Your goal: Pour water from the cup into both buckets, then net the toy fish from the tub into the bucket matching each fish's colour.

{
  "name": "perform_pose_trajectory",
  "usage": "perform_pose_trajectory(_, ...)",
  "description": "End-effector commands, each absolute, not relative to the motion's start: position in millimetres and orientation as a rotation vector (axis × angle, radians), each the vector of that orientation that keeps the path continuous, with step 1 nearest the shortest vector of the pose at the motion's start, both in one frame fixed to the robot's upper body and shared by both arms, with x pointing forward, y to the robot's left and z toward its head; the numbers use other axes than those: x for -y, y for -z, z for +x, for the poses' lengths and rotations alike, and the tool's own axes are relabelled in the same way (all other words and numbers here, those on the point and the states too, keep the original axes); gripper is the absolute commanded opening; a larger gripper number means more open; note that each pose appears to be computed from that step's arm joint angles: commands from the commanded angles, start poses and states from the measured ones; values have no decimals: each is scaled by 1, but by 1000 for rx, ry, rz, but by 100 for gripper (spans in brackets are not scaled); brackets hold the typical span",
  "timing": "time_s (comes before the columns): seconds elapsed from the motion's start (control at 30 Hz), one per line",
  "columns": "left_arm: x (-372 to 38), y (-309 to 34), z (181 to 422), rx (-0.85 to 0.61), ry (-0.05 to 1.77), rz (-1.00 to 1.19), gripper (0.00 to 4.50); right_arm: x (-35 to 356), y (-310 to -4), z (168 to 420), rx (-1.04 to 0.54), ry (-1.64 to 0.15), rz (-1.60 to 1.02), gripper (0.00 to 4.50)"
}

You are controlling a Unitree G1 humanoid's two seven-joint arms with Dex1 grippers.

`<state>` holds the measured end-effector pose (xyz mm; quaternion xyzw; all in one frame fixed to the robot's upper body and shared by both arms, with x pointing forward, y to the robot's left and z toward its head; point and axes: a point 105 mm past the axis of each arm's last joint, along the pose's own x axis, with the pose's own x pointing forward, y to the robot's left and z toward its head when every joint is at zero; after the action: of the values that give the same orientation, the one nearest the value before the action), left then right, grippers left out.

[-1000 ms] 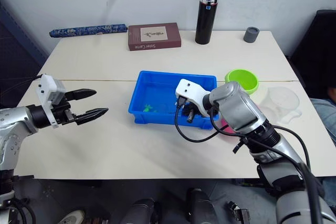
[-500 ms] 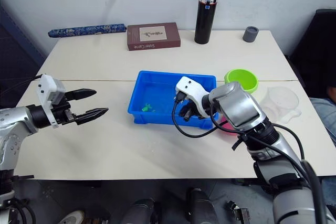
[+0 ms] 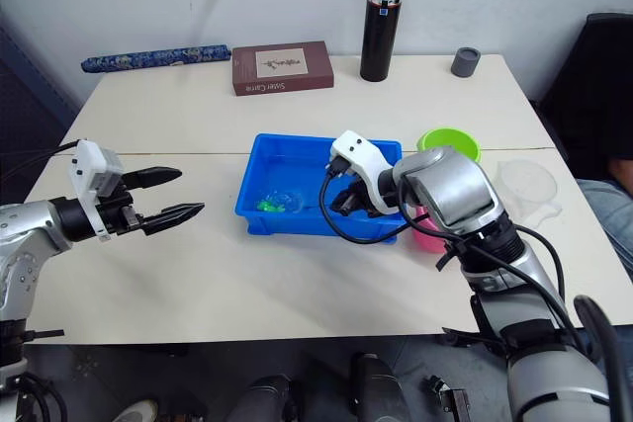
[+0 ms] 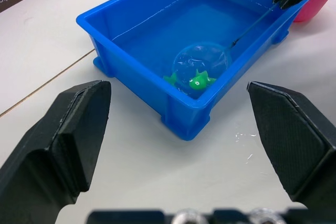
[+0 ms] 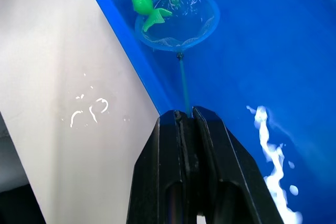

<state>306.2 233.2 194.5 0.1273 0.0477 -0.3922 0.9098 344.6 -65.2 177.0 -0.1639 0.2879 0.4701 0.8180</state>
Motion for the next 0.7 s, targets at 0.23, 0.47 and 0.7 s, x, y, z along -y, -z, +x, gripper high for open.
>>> perform_pose_trajectory(0.23,-232,-209,306,-43,819,282,447,73,-196,348,-545,-989,-352,0)
perform_pose_trajectory(0.47,-217,-214,311,-13,886,296,447,103,-211,355,-462,-925,-404,0)
perform_pose_trajectory(0.7,-191,-222,323,28,989,315,447,138,-226,358,-375,-837,-425,0)
